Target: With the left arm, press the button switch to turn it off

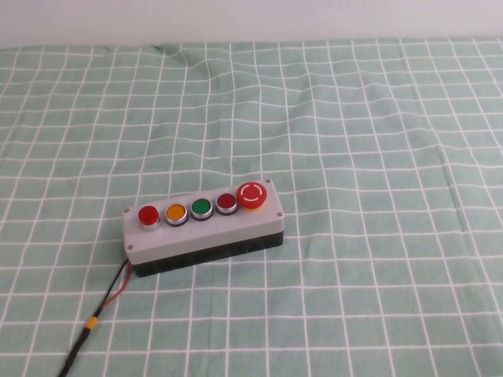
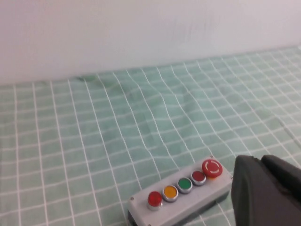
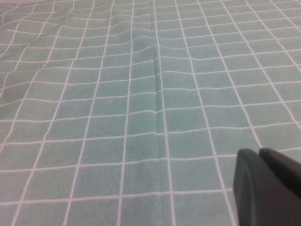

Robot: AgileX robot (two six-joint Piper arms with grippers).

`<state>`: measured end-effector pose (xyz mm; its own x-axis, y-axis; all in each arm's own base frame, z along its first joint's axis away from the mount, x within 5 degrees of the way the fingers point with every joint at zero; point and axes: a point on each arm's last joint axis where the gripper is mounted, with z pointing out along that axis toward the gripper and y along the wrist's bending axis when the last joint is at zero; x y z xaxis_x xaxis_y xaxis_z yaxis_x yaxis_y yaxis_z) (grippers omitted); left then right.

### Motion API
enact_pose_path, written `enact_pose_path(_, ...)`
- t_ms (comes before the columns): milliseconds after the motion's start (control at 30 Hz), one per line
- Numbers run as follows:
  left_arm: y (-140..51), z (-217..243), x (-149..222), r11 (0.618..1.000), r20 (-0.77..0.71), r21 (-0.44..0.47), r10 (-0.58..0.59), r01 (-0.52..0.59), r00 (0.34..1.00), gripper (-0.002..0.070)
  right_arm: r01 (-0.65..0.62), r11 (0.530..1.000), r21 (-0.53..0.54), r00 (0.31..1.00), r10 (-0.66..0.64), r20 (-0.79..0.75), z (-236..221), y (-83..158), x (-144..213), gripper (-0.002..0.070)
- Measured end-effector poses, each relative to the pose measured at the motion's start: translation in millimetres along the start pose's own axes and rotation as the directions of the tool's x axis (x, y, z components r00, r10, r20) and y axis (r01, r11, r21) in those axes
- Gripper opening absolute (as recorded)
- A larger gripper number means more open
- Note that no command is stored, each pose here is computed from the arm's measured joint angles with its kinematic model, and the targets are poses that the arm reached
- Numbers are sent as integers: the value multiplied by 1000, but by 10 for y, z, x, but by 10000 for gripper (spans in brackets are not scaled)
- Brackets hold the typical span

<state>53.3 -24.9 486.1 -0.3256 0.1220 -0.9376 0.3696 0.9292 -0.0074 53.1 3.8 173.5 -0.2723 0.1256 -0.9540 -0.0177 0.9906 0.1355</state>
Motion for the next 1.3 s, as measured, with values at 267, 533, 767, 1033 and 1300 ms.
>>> enact_pose_path(267, -53, -531, 714, 999, 317, -51, 30, -15, 948, -3, 0, 1000, 0, 1000, 0, 0, 0, 0, 0, -16)
enact_pose_path(533, -47, -360, 1218, 999, 298, -51, 20, -6, 954, -3, 0, 1000, 0, 1000, 0, 0, 0, 0, 0, -16)
enact_pose_path(767, -18, -32, 1476, 999, 172, -46, 3, 5, 985, -3, 0, 1000, 0, 1000, 0, 0, 0, 0, 0, -16)
enact_pose_path(1033, 51, 313, 1814, 996, 39, -88, 27, -24, 999, -3, 0, 1000, 0, 1000, 0, 0, 0, 0, 0, -16)
enact_pose_path(1300, 110, 721, 2266, 992, -25, -114, 50, -53, 998, -3, 0, 1000, 0, 1000, 0, 0, 0, 0, 0, -16)
